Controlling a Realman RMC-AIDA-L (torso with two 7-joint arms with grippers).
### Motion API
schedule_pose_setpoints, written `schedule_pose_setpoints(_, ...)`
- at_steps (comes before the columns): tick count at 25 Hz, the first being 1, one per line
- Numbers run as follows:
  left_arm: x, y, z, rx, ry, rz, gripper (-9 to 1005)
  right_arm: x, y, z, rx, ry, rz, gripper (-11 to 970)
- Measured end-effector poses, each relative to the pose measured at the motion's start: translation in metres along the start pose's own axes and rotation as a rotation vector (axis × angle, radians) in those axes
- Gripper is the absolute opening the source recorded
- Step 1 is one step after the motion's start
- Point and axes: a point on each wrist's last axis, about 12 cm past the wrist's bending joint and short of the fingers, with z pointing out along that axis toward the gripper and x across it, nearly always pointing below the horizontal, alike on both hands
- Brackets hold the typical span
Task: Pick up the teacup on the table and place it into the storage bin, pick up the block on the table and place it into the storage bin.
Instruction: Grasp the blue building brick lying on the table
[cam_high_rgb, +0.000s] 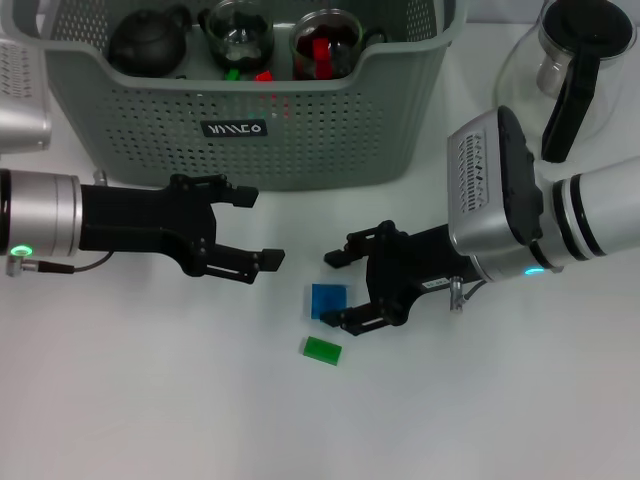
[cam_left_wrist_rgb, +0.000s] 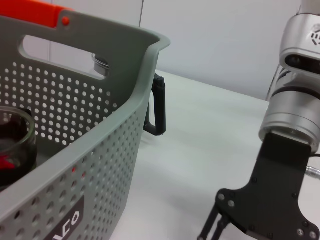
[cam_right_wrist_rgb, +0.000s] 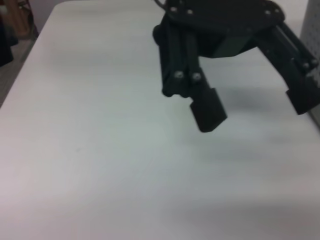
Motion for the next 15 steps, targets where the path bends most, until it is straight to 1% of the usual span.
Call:
schedule_pose_setpoints(4, -0.0002, -0.0001, 0.0004, 0.000, -0.001, 0.000, 949, 0.0011, 0.0042, 0.0043, -0.020, 0.023, -0.014, 716)
schedule_pose_setpoints(15, -0.0014, 0.0001, 0.0012, 0.003, -0.002, 0.002, 949, 0.0008, 0.0038, 0.0058, -0.014, 0.030, -0.017, 703)
